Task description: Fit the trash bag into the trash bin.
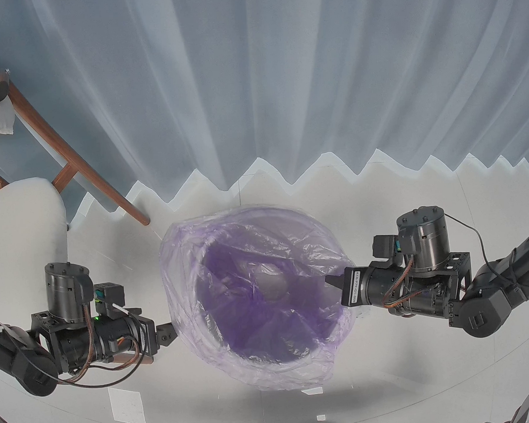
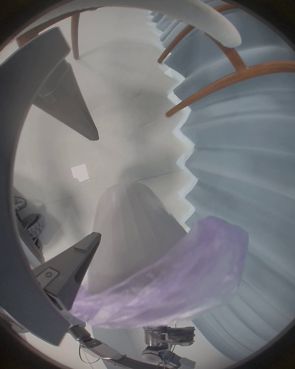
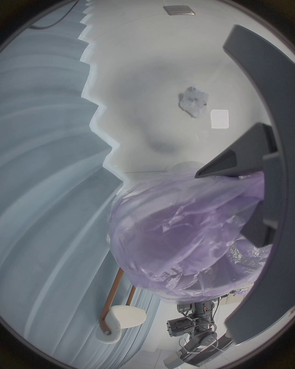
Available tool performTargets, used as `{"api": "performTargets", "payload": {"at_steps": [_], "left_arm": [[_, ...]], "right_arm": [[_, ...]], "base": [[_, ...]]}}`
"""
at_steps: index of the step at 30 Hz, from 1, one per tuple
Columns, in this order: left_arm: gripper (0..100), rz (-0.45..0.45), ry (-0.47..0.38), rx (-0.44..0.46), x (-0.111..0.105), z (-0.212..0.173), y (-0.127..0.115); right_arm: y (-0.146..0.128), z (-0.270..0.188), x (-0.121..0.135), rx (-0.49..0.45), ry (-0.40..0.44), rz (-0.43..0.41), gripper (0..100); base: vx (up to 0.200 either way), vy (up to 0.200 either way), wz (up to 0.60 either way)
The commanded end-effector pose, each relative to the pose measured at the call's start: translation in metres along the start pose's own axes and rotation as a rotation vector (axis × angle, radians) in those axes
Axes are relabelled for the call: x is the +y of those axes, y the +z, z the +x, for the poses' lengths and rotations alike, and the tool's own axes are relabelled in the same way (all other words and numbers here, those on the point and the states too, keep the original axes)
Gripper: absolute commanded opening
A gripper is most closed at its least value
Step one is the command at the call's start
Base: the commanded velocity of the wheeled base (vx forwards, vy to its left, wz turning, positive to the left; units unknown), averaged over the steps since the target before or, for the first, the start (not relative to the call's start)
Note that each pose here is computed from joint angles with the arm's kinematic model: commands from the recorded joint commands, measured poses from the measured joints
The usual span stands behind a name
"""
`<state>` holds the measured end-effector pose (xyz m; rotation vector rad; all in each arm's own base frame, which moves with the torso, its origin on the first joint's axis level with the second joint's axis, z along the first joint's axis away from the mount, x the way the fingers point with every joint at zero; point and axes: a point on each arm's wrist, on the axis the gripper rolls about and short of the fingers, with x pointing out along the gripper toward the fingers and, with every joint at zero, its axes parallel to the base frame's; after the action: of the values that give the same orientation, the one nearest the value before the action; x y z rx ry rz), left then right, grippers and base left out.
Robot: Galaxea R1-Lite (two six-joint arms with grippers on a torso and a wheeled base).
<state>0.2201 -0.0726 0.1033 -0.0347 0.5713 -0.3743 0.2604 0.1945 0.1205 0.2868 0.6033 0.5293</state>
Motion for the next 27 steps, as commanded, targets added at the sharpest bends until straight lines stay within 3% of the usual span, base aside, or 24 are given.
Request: {"api": "performTargets", "payload": {"at_steps": [1, 4, 5, 8, 20, 27], "left_arm": [[100, 0.015, -0.121, 0.002, -0.016, -0.021, -0.012], [100, 0.029, -0.227, -0.011, -0.021, -0.038, -0.018], [100, 0.034, -0.303, -0.016, -0.023, -0.05, -0.024], [100, 0.039, -0.339, -0.025, -0.024, -0.052, -0.022], [100, 0.039, -0.351, -0.046, -0.028, -0.029, 0.002], [100, 0.026, -0.237, -0.01, -0.024, -0.008, 0.0]], "right_arm": [[-0.005, -0.004, -0.005, 0.014, -0.013, 0.007, 0], [-0.007, -0.001, -0.005, 0.023, -0.016, 0.007, 0], [-0.009, 0.001, -0.003, 0.03, -0.012, 0.002, 0], [-0.01, 0.002, -0.003, 0.034, -0.011, -0.003, 0], [-0.01, 0.003, -0.002, 0.034, -0.011, -0.005, 0], [-0.009, 0.003, -0.002, 0.031, -0.011, -0.005, 0]], "base": [[0.0, 0.0, 0.0], [0.0, 0.0, 0.0], [0.0, 0.0, 0.0], [0.0, 0.0, 0.0], [0.0, 0.0, 0.0], [0.0, 0.0, 0.0]]}}
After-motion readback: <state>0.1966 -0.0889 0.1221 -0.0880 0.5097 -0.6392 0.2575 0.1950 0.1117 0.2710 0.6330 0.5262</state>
